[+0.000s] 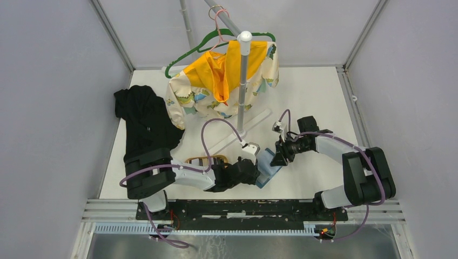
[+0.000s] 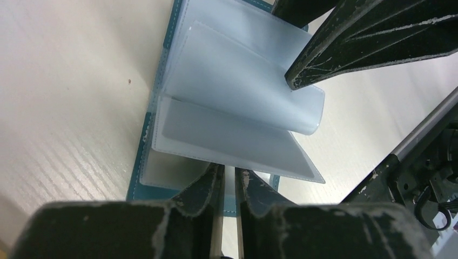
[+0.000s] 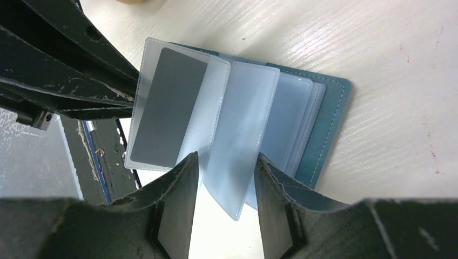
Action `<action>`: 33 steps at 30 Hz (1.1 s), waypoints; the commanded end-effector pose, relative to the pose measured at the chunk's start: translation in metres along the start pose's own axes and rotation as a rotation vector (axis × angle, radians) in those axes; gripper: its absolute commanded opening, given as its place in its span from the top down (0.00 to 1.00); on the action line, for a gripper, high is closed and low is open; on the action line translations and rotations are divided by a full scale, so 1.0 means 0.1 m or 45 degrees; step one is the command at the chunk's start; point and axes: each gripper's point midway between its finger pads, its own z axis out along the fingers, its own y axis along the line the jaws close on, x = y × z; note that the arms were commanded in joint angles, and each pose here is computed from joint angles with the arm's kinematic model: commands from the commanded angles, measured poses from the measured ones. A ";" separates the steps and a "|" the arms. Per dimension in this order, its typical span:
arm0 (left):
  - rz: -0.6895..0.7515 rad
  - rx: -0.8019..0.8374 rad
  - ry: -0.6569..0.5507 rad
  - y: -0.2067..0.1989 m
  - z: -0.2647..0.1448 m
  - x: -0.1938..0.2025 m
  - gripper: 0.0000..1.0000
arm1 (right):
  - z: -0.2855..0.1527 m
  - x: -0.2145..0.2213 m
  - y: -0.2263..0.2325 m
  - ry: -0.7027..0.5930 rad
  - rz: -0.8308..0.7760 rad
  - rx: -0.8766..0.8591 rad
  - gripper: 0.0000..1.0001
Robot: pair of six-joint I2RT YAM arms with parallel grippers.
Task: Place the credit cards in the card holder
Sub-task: Turn over the card holder at the center of the board.
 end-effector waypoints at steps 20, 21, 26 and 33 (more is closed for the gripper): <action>-0.075 0.169 -0.063 -0.28 -0.47 -0.27 0.69 | -0.38 -0.53 -0.07 -0.141 -0.408 0.236 0.51; -0.067 0.146 -0.058 -0.27 -0.44 -0.27 0.70 | -0.38 -0.56 0.01 -0.167 -0.468 0.201 0.51; -0.033 -0.025 -0.078 -0.09 -0.35 -0.34 0.71 | -0.28 -0.41 0.51 -0.243 -0.903 -0.074 0.58; 0.005 -0.145 -0.165 0.13 -0.56 -0.53 0.73 | -0.12 0.31 0.87 -0.159 -1.593 -0.390 0.86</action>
